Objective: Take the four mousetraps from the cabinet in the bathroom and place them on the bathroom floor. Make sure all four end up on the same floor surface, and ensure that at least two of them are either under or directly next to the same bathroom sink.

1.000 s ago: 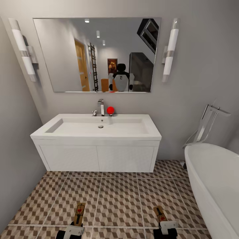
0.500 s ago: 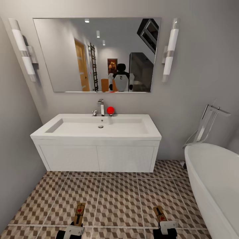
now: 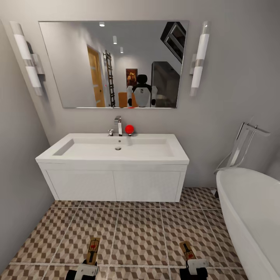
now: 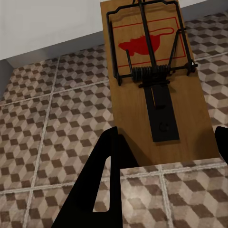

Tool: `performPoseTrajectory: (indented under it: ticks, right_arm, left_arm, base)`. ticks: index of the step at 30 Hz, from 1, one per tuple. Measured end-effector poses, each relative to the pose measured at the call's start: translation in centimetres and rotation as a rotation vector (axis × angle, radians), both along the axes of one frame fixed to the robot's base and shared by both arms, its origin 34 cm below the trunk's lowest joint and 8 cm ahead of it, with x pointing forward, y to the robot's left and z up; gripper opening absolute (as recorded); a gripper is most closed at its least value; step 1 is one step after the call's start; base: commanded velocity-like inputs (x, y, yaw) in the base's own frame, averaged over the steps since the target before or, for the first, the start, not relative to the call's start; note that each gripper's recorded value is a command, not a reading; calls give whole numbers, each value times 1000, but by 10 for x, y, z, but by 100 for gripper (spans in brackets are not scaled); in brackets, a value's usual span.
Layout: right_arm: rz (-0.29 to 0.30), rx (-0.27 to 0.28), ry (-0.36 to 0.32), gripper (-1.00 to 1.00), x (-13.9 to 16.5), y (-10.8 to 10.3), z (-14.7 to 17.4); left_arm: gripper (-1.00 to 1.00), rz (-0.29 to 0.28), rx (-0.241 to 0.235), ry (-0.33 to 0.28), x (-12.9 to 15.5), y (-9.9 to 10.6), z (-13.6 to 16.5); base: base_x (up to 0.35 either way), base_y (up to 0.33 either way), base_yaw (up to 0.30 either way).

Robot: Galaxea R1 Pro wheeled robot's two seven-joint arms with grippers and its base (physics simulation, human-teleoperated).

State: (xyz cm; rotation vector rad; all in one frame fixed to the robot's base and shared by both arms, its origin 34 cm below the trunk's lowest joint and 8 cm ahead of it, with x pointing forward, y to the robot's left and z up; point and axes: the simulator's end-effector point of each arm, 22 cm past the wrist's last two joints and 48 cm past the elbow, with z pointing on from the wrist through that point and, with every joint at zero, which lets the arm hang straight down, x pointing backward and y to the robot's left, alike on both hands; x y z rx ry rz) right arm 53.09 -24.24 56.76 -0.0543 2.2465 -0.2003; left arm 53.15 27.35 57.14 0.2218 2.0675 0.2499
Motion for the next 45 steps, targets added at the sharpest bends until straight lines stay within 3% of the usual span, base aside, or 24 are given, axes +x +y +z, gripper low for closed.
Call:
performPoseTrajectory:
  ticks: [45]
  right_arm:
    - [1,1,0,-100,0,0,0]
  left_arm:
    - [-100,0,0,0,0,0,0]
  base:
    - [0,0,0]
